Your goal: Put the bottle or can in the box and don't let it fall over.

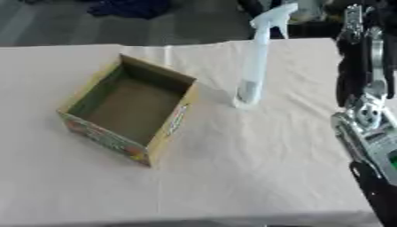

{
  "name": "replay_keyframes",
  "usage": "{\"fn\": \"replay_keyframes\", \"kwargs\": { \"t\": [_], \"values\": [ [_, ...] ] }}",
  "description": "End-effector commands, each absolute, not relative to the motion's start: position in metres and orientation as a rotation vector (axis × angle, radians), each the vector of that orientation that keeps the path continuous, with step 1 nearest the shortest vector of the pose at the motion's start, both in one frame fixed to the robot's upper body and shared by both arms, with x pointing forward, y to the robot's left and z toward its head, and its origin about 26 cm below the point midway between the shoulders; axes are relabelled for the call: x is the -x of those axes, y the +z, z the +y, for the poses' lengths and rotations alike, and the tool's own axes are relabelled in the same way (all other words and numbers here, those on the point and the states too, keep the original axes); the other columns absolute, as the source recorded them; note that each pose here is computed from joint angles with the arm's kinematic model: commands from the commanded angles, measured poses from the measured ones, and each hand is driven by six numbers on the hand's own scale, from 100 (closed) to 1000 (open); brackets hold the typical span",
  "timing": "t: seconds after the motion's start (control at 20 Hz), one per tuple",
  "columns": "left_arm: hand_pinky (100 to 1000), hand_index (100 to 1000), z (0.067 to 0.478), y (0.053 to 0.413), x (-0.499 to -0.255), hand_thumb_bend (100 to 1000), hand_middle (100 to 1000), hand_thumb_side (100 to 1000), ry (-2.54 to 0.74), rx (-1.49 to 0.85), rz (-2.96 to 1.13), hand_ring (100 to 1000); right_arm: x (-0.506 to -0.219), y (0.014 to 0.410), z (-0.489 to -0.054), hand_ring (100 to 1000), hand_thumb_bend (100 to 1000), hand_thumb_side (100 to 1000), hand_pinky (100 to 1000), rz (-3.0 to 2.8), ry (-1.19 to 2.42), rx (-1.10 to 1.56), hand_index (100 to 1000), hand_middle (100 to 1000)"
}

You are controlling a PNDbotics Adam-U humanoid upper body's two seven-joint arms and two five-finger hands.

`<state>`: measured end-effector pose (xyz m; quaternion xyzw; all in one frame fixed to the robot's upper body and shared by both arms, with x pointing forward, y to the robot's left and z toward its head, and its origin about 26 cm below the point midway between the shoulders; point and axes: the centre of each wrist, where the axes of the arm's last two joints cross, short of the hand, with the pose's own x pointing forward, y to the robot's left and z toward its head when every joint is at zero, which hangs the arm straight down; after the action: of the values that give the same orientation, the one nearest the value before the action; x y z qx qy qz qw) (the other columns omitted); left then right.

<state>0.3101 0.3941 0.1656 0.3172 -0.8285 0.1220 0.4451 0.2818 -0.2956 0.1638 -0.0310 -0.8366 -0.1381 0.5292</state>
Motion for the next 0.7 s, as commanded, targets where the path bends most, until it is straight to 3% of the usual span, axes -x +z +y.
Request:
{"fn": "replay_keyframes", "kwargs": {
  "t": [0.05, 0.2, 0.4, 0.6, 0.7],
  "values": [
    [785, 898, 0.395, 0.176, -0.309, 804, 855, 704, 0.282, -0.806, -2.085, 848, -0.277, 0.161, -0.285, 465, 336, 906, 719, -1.858, -0.512, -0.239, 1000, 477],
    [784, 897, 0.396, 0.176, -0.308, 802, 855, 703, 0.283, -0.809, -2.082, 848, -0.275, 0.154, -0.281, 361, 414, 930, 672, -1.742, -0.675, -0.403, 1000, 361],
    [783, 896, 0.396, 0.177, -0.308, 800, 855, 702, 0.286, -0.81, -2.085, 851, -0.273, 0.148, -0.278, 344, 396, 953, 569, -1.629, -0.776, -0.473, 1000, 349],
    [782, 893, 0.395, 0.176, -0.308, 800, 855, 700, 0.287, -0.808, -2.083, 853, -0.272, 0.145, -0.278, 306, 449, 971, 472, -1.586, -0.803, -0.468, 1000, 339],
    [781, 893, 0.395, 0.176, -0.309, 799, 854, 699, 0.289, -0.807, -2.083, 853, -0.271, 0.143, -0.277, 220, 458, 993, 284, -1.568, -0.816, -0.463, 1000, 289]
  ]
}}
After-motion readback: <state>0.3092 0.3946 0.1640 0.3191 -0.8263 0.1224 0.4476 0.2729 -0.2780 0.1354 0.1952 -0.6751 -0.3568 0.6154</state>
